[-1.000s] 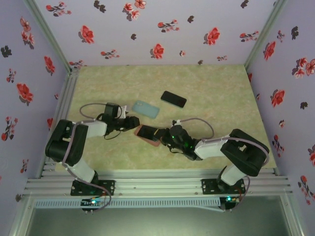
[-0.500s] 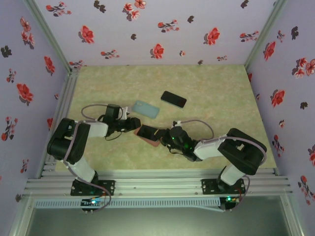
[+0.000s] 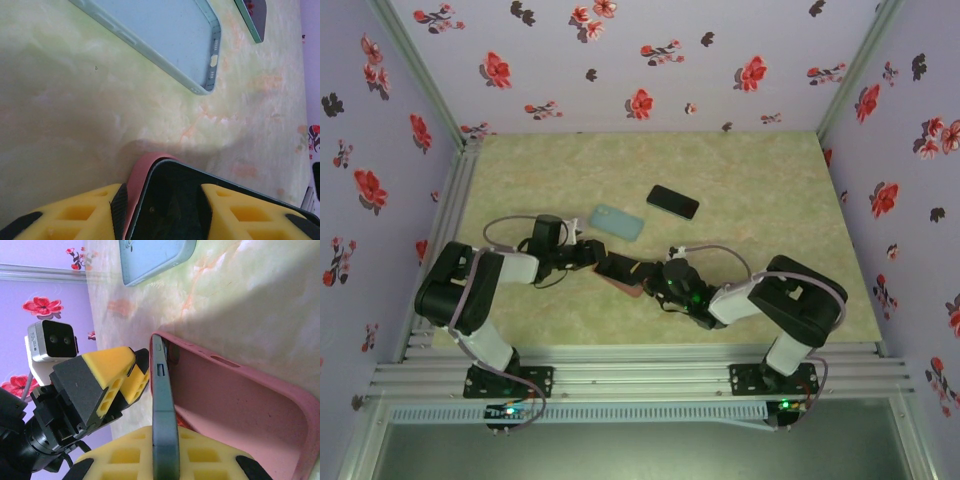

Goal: Put the phone into the phone case

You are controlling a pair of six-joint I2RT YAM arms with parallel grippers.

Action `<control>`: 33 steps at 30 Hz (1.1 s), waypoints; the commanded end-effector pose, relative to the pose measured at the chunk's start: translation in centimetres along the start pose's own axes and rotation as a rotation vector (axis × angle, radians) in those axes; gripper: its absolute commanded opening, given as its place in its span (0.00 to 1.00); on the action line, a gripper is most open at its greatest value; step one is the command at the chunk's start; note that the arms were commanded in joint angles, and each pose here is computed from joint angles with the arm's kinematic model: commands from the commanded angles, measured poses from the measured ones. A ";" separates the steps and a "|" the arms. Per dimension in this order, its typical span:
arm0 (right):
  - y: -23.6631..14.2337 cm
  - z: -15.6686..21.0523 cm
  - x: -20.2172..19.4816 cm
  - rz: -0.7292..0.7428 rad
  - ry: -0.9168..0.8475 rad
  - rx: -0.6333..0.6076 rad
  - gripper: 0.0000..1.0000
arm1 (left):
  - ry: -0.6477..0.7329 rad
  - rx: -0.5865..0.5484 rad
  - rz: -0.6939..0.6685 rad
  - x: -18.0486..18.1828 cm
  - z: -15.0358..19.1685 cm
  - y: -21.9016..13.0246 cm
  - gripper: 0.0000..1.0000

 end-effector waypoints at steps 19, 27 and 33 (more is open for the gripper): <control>1.1 0.1 -1.5 0.071 0.006 -0.019 0.00 | -0.072 0.120 0.029 -0.4 4.6 0.2 0.45; 0.8 0.0 -1.7 0.086 -0.003 -0.024 0.00 | -0.066 0.109 0.034 -0.8 4.4 -0.2 0.45; 1.0 0.1 -1.7 0.110 -0.017 -0.015 0.00 | -0.064 0.102 0.038 -0.9 4.6 -0.5 0.45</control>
Point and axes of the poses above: each hand's point on the last joint's axis, 136 mm out from that joint toward the fingers, its own y axis out along the fingers, its own x axis along the line the jaws close on, z = x × y, the point moved 8 cm from there along -y, back along the fingers, and after that the axes turned 4 degrees about y, right-handed, at the moved point
